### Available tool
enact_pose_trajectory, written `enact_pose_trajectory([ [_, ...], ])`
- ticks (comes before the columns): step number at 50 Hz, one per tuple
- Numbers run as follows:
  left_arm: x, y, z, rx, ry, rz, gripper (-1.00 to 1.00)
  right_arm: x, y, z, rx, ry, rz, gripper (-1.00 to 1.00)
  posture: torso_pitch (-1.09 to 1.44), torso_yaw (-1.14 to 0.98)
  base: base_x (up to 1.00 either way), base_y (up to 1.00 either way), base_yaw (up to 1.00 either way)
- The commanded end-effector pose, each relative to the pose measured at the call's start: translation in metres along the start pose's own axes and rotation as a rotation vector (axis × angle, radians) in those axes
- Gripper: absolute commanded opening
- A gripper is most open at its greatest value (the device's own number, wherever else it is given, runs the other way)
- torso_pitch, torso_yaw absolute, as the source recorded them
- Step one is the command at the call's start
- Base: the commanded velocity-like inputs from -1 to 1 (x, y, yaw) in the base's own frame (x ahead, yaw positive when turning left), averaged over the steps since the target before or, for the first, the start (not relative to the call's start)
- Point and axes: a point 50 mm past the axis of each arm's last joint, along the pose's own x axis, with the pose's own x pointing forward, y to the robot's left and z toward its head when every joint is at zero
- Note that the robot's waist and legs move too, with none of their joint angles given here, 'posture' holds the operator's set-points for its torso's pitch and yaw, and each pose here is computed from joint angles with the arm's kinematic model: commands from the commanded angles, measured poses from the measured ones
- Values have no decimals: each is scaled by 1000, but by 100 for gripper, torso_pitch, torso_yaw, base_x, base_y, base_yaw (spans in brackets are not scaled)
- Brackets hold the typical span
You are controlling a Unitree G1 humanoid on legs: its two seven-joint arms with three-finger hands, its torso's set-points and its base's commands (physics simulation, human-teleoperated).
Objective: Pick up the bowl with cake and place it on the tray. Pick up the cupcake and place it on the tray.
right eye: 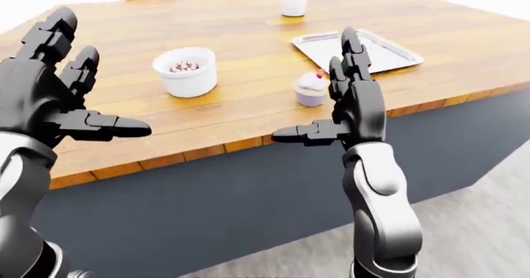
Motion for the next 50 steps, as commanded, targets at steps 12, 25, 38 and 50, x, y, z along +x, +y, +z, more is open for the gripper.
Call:
enact_pose_trajectory([
  [12,-2,-3,10,9,-72,-8,100,-2,-1,14,-3,-99,-3,100,0,0,16,0,0],
  [25,-1,-2,13,12,-77,-6,100,-4,-3,23,-6,-109,-11,100,0,0,29,0,0],
  [38,0,-1,18,18,-87,-7,100,-7,-9,31,-5,-130,-32,100,0,0,28,0,0],
  [50,-7,-3,33,77,-106,-29,100,-12,-16,51,-7,-171,-55,100,0,0,0,0,0],
])
